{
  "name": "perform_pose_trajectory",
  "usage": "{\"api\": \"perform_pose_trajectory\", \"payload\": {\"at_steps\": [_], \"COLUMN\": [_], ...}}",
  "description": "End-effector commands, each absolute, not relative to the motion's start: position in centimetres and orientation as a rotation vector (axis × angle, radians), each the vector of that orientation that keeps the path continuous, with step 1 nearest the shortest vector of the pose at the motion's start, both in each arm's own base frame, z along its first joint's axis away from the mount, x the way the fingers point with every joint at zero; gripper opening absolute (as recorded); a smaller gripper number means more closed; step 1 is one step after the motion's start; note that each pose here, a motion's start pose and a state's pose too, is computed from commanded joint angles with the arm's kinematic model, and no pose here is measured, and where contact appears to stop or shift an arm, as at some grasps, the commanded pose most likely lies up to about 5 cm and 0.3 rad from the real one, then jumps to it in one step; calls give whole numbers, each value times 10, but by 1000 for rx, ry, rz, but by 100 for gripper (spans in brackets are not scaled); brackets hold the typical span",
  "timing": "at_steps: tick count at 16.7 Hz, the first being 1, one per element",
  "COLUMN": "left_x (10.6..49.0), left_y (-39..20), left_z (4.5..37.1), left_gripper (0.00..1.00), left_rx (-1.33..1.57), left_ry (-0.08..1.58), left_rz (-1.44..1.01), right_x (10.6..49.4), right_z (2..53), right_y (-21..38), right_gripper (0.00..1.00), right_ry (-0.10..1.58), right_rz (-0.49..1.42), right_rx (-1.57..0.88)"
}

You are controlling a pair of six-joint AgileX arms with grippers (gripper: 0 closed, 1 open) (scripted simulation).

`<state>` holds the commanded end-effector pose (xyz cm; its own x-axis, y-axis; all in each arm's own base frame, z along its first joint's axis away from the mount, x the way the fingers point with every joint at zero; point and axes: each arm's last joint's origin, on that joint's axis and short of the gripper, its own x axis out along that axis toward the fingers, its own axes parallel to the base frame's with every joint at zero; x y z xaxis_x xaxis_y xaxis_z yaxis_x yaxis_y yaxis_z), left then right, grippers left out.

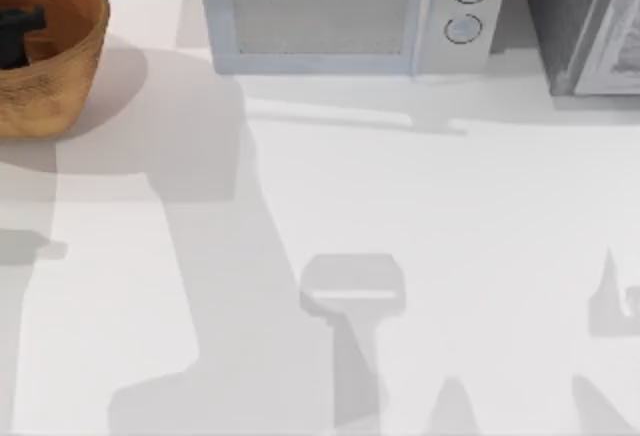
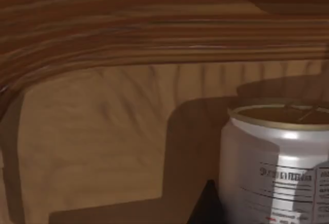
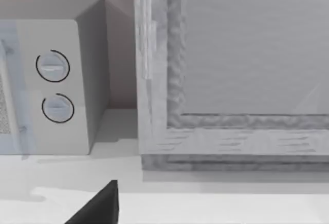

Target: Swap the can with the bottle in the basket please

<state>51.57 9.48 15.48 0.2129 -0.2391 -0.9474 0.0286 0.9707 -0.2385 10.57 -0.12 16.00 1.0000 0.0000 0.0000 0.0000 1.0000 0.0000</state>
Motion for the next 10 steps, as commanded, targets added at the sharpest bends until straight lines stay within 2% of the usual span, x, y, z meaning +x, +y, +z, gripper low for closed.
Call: {"api": "perform_pose_trajectory", "payload": {"at_steps": [3,5,10], "left_x": [511,502,447], "left_y": [95,93,76], "left_z": [169,191,279], "left_gripper": [0,0,0], "left_rx": [-179,-166,-98], "left_ry": [1318,1270,1034], "left_rz": [-168,-146,-81], "right_x": [106,106,106], "right_z": [160,160,160], "right_y": [-1,-1,-1], "right_gripper": [100,100,100], "right_ry": [0,0,0], "right_rz": [0,0,0], "right_rx": [0,0,0]}}
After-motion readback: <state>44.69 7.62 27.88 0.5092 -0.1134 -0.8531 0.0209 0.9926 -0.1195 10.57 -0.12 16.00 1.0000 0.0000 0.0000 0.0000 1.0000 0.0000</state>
